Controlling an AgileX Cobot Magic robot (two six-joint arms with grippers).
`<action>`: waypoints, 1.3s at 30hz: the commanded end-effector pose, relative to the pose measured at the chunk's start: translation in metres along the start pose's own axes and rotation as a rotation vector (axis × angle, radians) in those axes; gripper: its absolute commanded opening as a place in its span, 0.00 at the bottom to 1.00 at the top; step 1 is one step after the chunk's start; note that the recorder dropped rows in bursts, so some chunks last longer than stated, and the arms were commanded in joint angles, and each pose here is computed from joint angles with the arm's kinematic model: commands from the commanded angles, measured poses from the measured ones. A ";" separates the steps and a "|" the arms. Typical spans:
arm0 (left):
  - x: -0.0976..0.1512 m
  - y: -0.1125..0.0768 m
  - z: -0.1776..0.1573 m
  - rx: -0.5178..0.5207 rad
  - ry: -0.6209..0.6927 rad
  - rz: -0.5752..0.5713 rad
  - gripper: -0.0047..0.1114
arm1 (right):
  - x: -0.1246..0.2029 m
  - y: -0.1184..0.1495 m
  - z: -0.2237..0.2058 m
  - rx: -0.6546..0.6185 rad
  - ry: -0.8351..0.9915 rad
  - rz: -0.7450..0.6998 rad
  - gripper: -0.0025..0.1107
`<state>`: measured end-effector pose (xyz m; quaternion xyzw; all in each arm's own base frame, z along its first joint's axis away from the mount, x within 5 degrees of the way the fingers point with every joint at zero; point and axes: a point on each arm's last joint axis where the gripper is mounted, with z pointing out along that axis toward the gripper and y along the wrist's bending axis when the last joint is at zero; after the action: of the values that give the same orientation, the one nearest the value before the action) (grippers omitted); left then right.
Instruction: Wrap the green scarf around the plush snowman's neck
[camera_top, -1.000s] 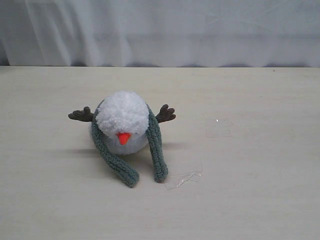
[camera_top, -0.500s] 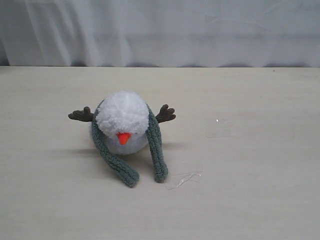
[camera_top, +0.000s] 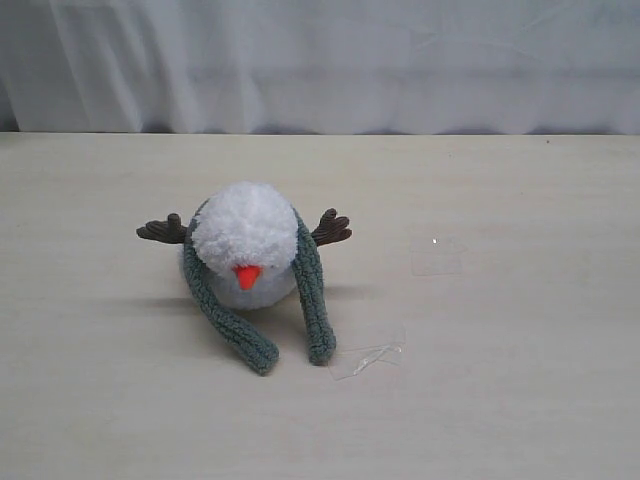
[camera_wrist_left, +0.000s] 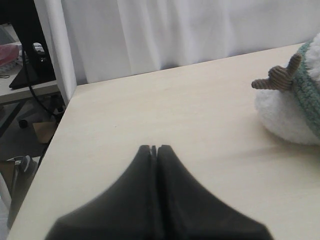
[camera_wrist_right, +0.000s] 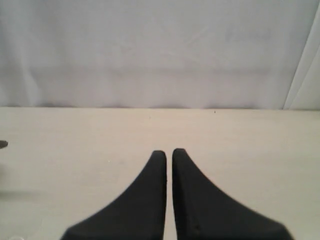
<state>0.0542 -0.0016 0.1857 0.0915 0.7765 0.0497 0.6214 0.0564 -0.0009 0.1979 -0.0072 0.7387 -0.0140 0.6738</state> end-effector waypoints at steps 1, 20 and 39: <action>0.000 -0.001 0.000 0.007 -0.007 0.000 0.04 | 0.012 -0.001 -0.001 0.015 0.117 0.011 0.06; 0.000 -0.001 0.000 0.007 -0.007 0.000 0.04 | 0.016 0.000 -0.001 0.008 0.164 0.046 0.06; 0.000 -0.001 0.000 0.007 -0.007 0.001 0.04 | 0.016 0.000 -0.001 0.008 0.164 0.046 0.06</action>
<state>0.0542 -0.0016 0.1857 0.0922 0.7764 0.0502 0.6214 0.0538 -0.0014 0.1833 0.0105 0.7910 -0.0032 0.6117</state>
